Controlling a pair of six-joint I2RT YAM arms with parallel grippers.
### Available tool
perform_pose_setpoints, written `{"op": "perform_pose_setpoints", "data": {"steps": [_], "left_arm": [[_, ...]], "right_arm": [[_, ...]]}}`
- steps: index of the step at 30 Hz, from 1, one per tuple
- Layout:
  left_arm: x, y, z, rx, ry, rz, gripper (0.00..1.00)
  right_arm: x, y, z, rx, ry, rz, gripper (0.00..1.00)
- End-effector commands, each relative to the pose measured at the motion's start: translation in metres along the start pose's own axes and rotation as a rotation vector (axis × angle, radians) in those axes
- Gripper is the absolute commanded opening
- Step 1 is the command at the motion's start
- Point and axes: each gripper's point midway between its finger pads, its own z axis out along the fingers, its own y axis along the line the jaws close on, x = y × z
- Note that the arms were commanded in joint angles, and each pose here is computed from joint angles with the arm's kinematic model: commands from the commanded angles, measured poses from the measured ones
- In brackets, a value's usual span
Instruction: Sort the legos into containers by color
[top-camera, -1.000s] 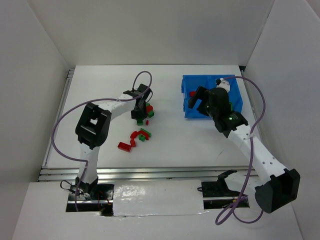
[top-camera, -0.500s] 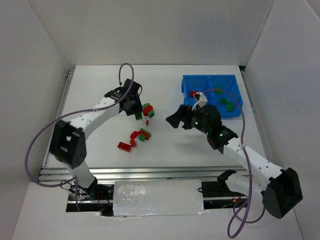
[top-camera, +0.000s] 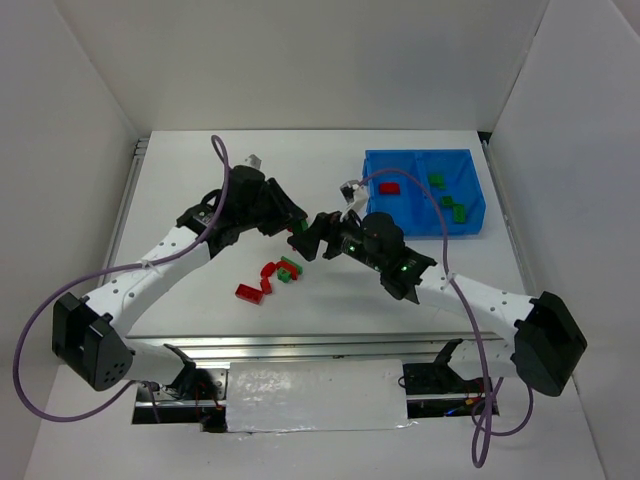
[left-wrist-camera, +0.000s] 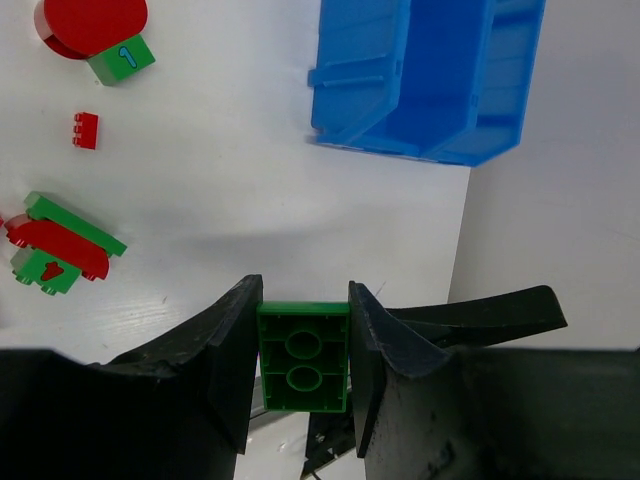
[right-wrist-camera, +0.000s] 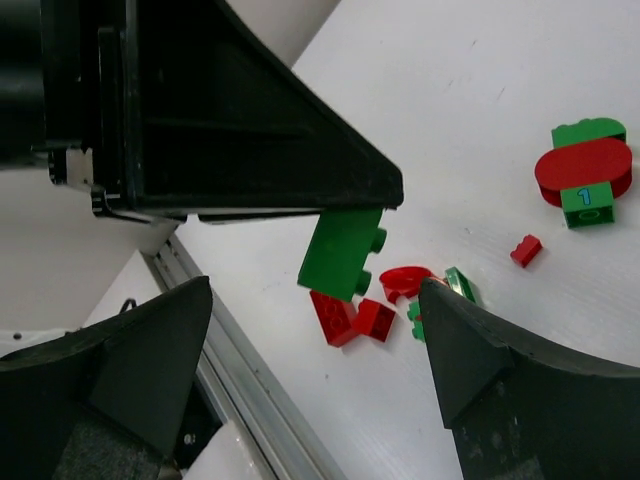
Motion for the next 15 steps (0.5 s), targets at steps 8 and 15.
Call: {"op": "perform_pose_setpoints", "data": {"steps": [8,15], "left_arm": [[0.005,-0.015,-0.009,0.082,0.023,-0.002,0.0],[0.004,-0.016,-0.006,0.078,0.026,0.045,0.7]], "right_arm": [[-0.033,0.009,0.029,0.006,-0.108,0.014,0.6],[-0.03,0.002,0.028,0.024,-0.12,0.021,0.0]]}}
